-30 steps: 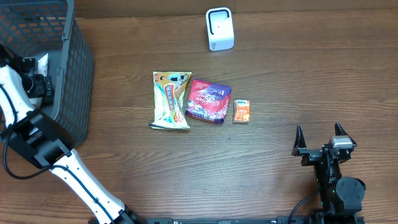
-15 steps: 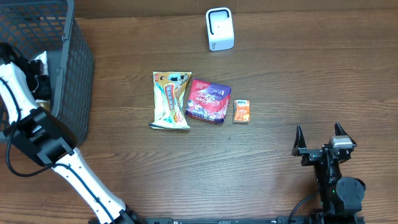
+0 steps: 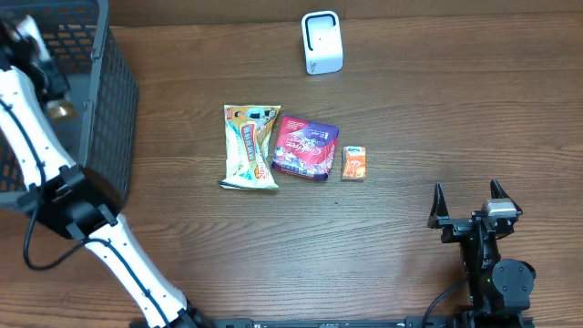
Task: Scan the item barcode
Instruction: 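Carry the white tube over and set it between wipes and purple pack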
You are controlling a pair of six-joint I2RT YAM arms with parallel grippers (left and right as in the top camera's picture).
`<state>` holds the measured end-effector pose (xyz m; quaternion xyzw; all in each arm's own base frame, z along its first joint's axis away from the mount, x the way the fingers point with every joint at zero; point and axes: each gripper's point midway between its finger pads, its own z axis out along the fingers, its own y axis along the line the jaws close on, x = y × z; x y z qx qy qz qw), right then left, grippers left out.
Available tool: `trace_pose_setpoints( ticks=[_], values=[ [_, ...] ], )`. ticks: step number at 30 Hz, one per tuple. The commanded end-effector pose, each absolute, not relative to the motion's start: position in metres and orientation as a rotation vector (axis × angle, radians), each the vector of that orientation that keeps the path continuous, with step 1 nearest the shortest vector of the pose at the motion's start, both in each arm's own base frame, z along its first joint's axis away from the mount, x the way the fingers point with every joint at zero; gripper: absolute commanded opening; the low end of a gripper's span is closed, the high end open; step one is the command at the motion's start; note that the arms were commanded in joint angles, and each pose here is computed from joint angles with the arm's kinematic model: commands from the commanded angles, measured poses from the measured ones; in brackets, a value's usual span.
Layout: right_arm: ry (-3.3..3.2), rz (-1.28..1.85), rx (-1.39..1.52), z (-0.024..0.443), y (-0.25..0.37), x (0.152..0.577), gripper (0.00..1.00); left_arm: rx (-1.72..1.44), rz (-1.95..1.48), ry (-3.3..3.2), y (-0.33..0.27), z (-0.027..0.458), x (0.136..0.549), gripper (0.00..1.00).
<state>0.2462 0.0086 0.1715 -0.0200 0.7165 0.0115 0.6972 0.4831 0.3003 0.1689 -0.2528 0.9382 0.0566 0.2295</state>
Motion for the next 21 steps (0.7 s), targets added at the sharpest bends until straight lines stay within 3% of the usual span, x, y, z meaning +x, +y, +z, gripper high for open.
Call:
trace_pose_setpoints(
  ticks=[1,5,11,15,21],
  values=[
    [1.595,0.011,-0.037,0.169,0.006,0.246,1.0,-0.746,-0.001,2.18,0.271,0.327,0.478,0.04],
    [1.595,0.011,-0.037,0.169,0.006,0.246,1.0,-0.731,-0.232,2.001,0.226,0.404,0.464,0.04],
    [1.595,0.011,-0.037,0.169,0.006,0.246,1.0,-0.498,-0.689,1.967,0.127,0.452,0.458,0.04],
    [1.595,0.011,-0.037,0.169,0.006,0.246,1.0,-0.337,-0.911,2.035,0.053,0.45,0.46,0.04],
    [1.595,0.011,-0.037,0.169,0.006,0.246,1.0,-0.346,-0.839,2.283,-0.023,0.398,0.463,0.04]
  ],
)
